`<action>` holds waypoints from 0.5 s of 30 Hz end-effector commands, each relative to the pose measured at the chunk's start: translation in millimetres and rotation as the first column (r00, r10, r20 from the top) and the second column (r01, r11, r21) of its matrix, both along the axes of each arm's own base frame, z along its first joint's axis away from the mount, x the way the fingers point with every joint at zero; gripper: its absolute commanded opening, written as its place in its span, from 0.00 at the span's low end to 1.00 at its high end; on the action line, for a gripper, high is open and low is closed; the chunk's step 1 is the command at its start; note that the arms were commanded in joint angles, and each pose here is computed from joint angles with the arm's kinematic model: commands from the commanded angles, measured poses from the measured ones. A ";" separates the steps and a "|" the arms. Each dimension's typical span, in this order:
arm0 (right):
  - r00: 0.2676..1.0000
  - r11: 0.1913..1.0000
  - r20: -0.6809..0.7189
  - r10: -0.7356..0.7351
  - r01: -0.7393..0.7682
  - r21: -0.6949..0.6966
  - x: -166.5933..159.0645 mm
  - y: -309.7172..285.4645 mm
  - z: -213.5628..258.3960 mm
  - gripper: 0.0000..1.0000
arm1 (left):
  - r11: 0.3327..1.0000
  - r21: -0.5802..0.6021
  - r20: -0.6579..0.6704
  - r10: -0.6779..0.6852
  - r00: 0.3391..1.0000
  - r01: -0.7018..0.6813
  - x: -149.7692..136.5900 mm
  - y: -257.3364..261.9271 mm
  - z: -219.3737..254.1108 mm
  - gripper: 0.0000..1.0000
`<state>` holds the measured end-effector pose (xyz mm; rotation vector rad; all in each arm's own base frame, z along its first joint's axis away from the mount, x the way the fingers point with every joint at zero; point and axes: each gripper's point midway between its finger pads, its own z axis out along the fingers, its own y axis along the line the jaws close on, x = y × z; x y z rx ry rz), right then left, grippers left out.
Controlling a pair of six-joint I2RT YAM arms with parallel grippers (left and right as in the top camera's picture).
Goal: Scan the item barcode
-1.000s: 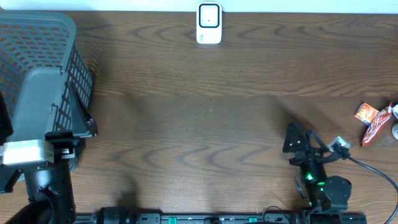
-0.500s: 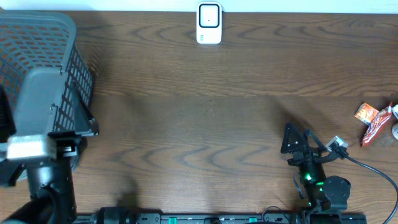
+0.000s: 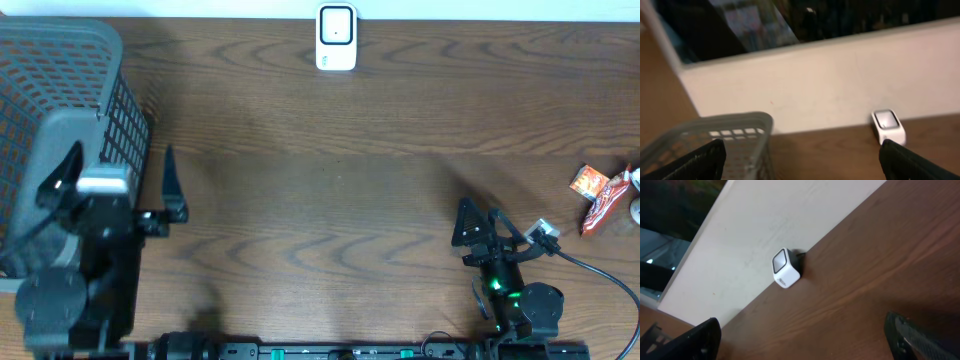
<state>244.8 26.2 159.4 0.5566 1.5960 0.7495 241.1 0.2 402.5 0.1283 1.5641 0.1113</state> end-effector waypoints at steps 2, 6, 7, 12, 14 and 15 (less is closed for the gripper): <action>1.000 1.000 -0.001 0.003 -0.003 -0.019 -0.1 0.8 -1.3 0.99 | 0.997 -0.024 -0.151 -0.075 0.986 0.072 33.3 -14.3 -44.0 0.98; 1.000 1.000 -0.001 0.003 -0.003 -0.019 -0.1 0.8 -1.3 0.99 | 0.992 -0.025 -0.165 -0.127 0.978 0.124 36.0 -28.7 -57.4 0.98; 1.000 1.000 -0.001 0.004 -0.004 -0.019 -0.1 0.8 -1.3 0.99 | 0.990 -0.022 -0.131 -0.144 0.981 0.143 32.1 -33.5 -56.3 0.98; 1.000 1.000 -0.001 0.003 -0.003 -0.019 -0.1 0.8 -1.3 0.99 | 0.991 -0.006 0.074 -0.135 0.988 0.136 7.2 -30.4 -58.2 0.98; 1.000 1.000 -0.001 0.003 -0.003 -0.019 -0.1 0.8 -1.3 0.99 | 0.994 -0.003 0.133 -0.106 0.985 0.108 -2.5 -22.7 -72.7 0.98; 1.000 1.000 -0.001 0.003 -0.003 -0.019 -0.1 0.8 -1.3 0.99 | 0.995 -0.006 0.142 -0.095 0.985 0.096 -4.6 -19.9 -81.6 0.98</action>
